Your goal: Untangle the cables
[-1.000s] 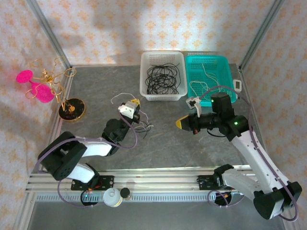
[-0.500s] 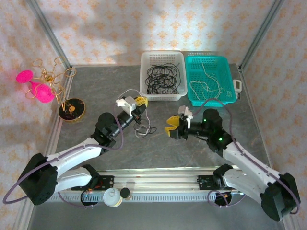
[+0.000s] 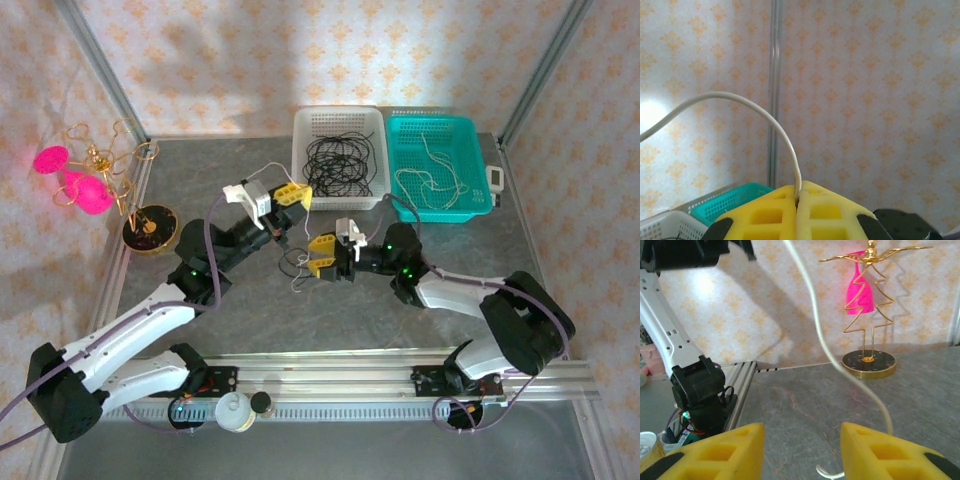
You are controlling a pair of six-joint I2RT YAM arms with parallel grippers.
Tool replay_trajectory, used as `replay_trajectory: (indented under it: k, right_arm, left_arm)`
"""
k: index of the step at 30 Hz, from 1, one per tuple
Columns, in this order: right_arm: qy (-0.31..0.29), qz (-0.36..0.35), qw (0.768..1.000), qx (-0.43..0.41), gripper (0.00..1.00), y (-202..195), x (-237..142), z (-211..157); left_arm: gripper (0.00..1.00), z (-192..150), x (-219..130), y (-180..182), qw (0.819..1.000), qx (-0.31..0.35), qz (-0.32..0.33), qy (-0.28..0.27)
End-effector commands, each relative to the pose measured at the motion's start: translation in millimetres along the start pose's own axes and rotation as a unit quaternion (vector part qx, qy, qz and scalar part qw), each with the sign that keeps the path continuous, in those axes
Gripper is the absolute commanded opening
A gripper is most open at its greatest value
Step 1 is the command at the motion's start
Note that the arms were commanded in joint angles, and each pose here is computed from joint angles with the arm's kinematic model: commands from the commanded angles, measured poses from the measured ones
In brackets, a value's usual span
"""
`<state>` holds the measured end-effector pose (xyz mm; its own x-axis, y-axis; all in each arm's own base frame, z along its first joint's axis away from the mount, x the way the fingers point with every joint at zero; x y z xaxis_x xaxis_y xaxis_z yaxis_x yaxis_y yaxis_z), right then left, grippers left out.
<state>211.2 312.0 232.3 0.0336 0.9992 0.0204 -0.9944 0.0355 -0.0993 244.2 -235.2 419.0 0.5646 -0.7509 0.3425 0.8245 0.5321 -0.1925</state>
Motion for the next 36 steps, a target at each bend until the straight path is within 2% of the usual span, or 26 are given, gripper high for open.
replay_trajectory:
  k: [1,5,9,17,25,29,32,36]
  right_arm:
    - [-0.016,0.020,0.997,-0.070,0.44,2.9,1.0,13.4]
    - [0.001,-0.017,0.997,-0.074,0.49,-3.5,-6.6,4.7]
    - [-0.010,-0.059,0.995,-0.077,0.53,-6.6,-21.6,2.1]
    - [-0.009,-0.046,0.996,-0.071,0.59,-4.6,-5.2,-11.7]
    - [-0.041,0.001,0.997,-0.064,0.58,-0.1,21.0,-8.2]
    - [-0.035,-0.056,0.998,-0.019,0.50,-22.5,31.7,-23.7]
    - [-0.055,-0.078,0.995,0.004,0.44,-29.4,31.6,-34.0]
    - [-0.055,-0.113,0.991,0.049,0.31,-44.2,35.5,-60.8]
  left_arm:
    - [0.00,25.5,2.9,-14.9,1.000,0.000,-0.026,-0.008]
    - [0.00,48.6,3.7,-21.8,0.999,0.016,-0.029,-0.019]
    - [0.00,75.1,3.6,-30.3,0.998,0.023,-0.037,-0.042]
    - [0.00,110.5,8.5,-46.7,0.994,0.021,-0.071,-0.077]
    - [0.00,135.5,13.8,-54.8,0.992,0.015,-0.083,-0.096]
    - [0.00,149.7,19.0,-57.8,0.990,0.018,-0.086,-0.108]
    - [0.00,167.4,21.4,-63.8,0.986,0.019,-0.098,-0.131]
    - [0.00,188.4,25.4,-72.5,0.981,0.019,-0.117,-0.154]
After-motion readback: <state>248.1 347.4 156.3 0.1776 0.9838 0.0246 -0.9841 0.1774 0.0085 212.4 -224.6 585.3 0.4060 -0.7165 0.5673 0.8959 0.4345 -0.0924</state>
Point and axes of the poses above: each hand's point on the last joint's axis, 136 mm out from that joint toward the fingers, its own x axis out along the fingers, its own y axis along the line the jaws close on, z = x × y, the point moved 2 cm from there along -x, back along the fingers, and after that the axes turned 9 degrees about -x, right-handed, at the moved point
